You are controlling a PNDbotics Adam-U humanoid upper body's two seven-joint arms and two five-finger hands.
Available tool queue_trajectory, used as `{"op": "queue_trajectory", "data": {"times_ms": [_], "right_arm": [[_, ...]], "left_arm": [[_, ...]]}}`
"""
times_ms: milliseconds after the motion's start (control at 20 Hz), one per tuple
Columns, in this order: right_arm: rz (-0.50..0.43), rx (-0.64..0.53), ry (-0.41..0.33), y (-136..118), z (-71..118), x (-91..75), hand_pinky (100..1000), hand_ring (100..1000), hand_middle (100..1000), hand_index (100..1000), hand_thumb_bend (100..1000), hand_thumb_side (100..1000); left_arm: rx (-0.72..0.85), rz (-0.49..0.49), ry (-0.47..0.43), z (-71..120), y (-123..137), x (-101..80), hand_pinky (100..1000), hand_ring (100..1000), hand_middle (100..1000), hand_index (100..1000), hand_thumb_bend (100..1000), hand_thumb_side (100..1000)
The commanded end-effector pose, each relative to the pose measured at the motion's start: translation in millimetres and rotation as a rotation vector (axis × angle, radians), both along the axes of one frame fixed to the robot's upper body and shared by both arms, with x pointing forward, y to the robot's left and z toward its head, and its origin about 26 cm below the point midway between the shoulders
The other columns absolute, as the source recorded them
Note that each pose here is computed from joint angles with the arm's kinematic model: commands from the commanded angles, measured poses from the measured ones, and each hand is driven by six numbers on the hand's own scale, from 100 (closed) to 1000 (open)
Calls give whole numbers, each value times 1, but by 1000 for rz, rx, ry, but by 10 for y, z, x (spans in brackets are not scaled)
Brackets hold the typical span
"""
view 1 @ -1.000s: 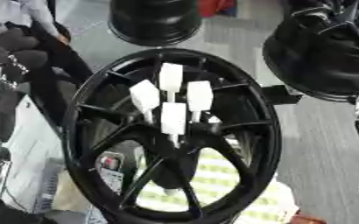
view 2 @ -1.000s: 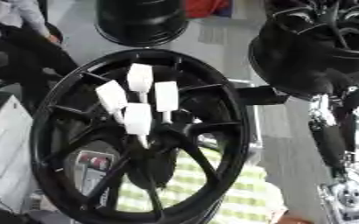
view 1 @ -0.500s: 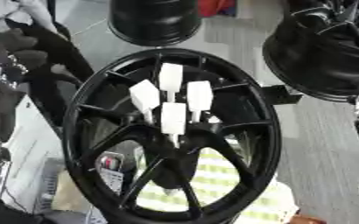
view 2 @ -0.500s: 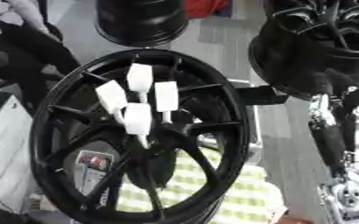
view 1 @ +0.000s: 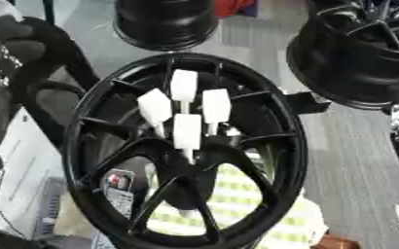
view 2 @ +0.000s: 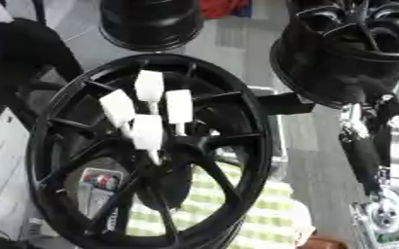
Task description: Pull the pin out of the wheel hub.
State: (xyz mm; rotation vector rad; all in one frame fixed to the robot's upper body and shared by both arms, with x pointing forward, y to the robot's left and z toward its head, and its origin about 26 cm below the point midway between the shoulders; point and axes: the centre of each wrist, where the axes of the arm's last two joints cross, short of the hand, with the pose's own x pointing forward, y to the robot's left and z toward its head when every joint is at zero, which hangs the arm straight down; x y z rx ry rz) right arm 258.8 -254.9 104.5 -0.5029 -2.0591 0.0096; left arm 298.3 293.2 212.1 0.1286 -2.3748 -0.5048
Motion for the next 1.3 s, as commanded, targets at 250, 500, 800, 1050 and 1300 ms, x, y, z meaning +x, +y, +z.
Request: {"op": "queue_trajectory", "data": {"times_ms": [250,500,800,1050,1300], "right_arm": [[18,-38,-10,-28,53,-8,711,854,678,815,100,647],[33,-52,-3,-23,50,-11,712,854,679,815,100,648],[45,-67,8,-23,38,-22,712,855,679,815,100,651],[53,-77,13,-19,33,-27,712,855,679,815,100,654],[56,-82,16,-16,30,-29,713,855,678,815,100,655]], "left_arm": [[740,-81,-132,890,64,-53,783,731,723,830,100,566],[1173,-124,-137,1278,-86,-101,783,748,728,827,100,558],[1478,-210,-138,1485,-440,-97,784,754,734,824,100,598],[1626,-255,-140,1523,-722,81,786,758,736,823,100,633],[1664,-273,-160,1476,-917,352,789,763,745,839,100,658]]}}
